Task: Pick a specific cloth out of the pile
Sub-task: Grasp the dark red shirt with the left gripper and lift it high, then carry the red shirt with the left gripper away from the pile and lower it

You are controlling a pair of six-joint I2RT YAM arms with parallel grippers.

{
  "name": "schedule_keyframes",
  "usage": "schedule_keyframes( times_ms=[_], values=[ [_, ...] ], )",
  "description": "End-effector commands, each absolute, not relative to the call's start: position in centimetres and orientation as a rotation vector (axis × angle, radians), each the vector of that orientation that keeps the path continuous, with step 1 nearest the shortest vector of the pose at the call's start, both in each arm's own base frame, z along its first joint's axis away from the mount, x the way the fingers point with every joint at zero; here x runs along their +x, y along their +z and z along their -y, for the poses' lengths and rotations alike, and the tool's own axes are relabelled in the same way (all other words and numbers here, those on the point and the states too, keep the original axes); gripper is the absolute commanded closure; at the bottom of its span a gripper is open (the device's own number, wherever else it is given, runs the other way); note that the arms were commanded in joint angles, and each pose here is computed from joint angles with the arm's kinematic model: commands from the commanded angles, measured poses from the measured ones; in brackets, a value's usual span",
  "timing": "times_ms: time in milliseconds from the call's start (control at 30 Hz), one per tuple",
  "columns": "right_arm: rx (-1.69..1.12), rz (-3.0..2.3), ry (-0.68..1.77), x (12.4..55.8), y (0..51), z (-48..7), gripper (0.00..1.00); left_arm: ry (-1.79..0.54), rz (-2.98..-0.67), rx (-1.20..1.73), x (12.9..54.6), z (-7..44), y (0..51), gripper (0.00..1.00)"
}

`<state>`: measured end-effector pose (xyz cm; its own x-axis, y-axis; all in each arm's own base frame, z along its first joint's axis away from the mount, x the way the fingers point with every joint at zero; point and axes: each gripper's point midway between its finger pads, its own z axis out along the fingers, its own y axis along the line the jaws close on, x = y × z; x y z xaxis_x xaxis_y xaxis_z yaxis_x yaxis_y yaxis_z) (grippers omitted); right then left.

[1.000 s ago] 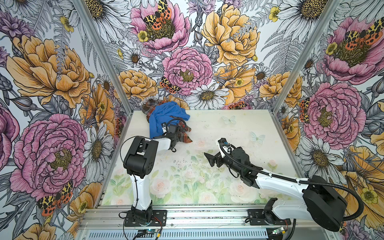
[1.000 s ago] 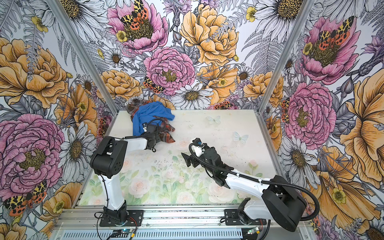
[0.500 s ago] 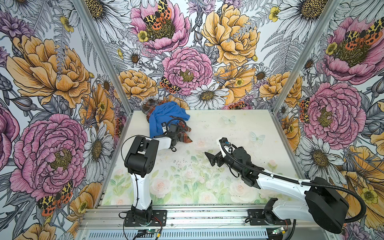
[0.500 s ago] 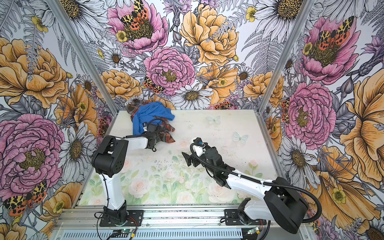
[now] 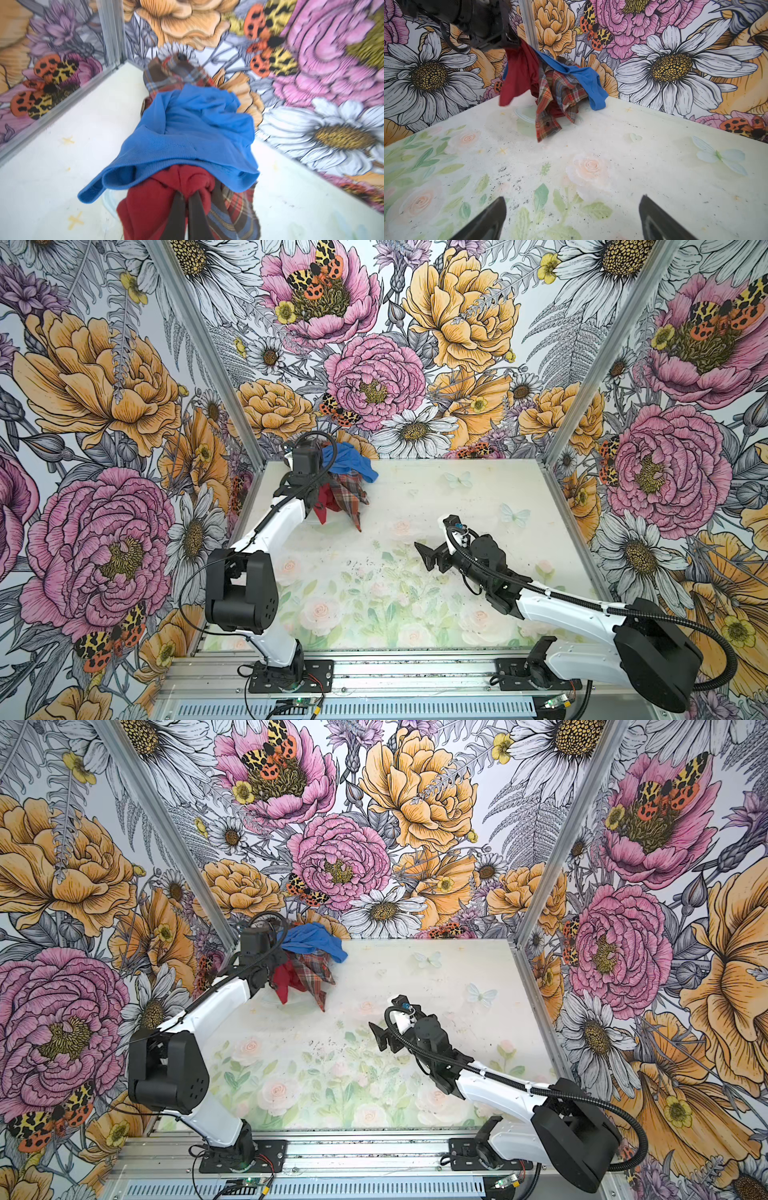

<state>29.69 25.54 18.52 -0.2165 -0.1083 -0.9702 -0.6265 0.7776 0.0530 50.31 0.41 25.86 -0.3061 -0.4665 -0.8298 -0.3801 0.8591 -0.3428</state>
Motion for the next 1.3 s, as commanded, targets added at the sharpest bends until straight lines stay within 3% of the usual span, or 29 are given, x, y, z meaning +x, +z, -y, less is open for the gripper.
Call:
schedule_keyframes(
  times_ms=[0,267,467,667,800,967,1133,1267],
  values=[
    [-0.557,-1.72,0.517,29.9,19.4,-25.1,0.01,-0.272,-1.805,-0.571,50.9,-0.2,33.7,1.0],
    [-0.528,-1.724,0.499,30.2,19.4,-24.4,0.01,-0.43,-1.581,-0.32,50.9,4.7,49.8,1.0],
    [-0.36,-1.792,0.428,32.2,18.5,-21.6,0.01,-0.493,-1.294,-0.032,45.8,12.7,63.7,1.0],
    [-0.087,-1.88,0.343,34.3,17.1,-15.8,0.01,-0.699,-1.08,0.189,40.5,22.6,69.2,1.0],
    [0.015,-1.844,0.335,34.1,17.9,-13.0,0.01,-0.894,-1.091,0.253,40.2,28.0,67.3,1.0],
    [0.074,-1.747,0.268,32.0,20.0,-9.9,0.01,-0.997,-1.228,0.342,43.0,34.2,60.9,1.0],
    [0.135,-1.651,0.21,30.2,22.0,-7.5,0.01,-0.894,-1.46,0.351,47.3,36.3,51.3,1.0],
    [0.152,-1.646,0.181,30.0,22.1,-6.8,0.0,-0.73,-1.68,0.352,49.4,34.5,42.0,1.0]
  ],
)
